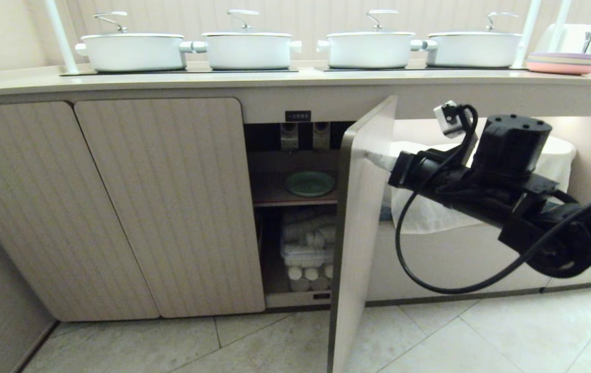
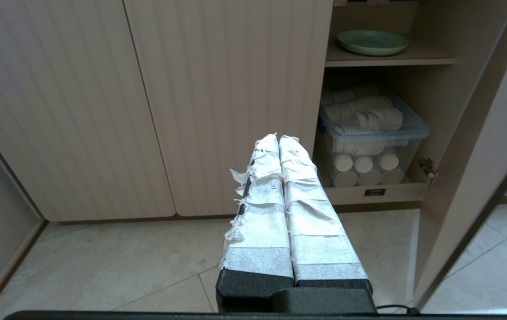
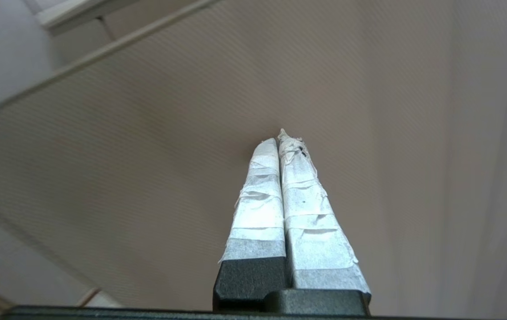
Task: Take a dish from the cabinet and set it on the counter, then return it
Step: Close the cabinet door
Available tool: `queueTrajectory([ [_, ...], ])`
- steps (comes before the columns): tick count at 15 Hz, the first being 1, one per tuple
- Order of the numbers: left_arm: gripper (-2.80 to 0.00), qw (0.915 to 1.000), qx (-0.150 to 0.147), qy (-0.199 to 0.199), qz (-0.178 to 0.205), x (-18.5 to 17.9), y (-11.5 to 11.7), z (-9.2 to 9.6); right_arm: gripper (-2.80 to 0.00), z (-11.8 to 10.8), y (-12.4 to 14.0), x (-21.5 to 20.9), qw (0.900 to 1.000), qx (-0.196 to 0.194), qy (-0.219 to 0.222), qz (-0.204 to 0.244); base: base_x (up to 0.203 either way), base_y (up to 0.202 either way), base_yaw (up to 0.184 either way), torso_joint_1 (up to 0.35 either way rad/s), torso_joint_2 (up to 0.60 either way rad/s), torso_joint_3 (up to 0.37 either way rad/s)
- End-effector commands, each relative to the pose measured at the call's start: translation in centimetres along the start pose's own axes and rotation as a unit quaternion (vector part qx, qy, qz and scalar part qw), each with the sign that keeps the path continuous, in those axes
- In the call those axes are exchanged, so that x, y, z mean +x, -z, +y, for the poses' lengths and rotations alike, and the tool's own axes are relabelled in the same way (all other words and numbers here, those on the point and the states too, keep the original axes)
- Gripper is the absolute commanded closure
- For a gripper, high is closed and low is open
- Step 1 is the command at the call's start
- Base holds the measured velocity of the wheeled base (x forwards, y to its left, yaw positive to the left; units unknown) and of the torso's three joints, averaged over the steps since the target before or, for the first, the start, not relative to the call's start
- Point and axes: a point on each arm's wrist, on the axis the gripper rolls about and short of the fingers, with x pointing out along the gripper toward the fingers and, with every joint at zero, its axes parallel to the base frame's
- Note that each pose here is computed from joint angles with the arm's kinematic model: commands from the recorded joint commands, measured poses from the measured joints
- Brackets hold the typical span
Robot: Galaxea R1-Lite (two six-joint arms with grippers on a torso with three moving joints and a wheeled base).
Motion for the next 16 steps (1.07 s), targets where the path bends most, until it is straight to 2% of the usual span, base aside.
queueTrajectory([
  [1,0.00,1.0000,0.000,0.001,0.000,0.0,0.0,0.0,0.00,-0.5,0.4,1.3,1.000,0.000,0.007,0.001,0.000,0.000,0.000,0.000,0.00,0.000],
  [4,0.00,1.0000,0.000,0.000,0.000,0.0,0.0,0.0,0.00,-0.8,0.5,3.0,1.000,-0.004,0.013,-0.005,0.000,0.000,0.000,0.000,0.00,0.000],
  [7,0.00,1.0000,0.000,0.001,0.000,0.0,0.0,0.0,0.00,-0.6,1.1,5.0,0.999,-0.019,0.037,-0.006,0.000,0.000,0.000,0.000,0.00,0.000],
  [11,0.00,1.0000,0.000,0.001,0.000,0.0,0.0,0.0,0.00,0.1,1.7,7.8,0.997,-0.027,0.060,-0.029,0.000,0.000,0.000,0.000,0.00,0.000],
  [16,0.00,1.0000,0.000,0.000,0.000,0.0,0.0,0.0,0.00,0.5,1.3,8.9,0.995,-0.034,0.082,-0.044,0.000,0.000,0.000,0.000,0.00,0.000],
])
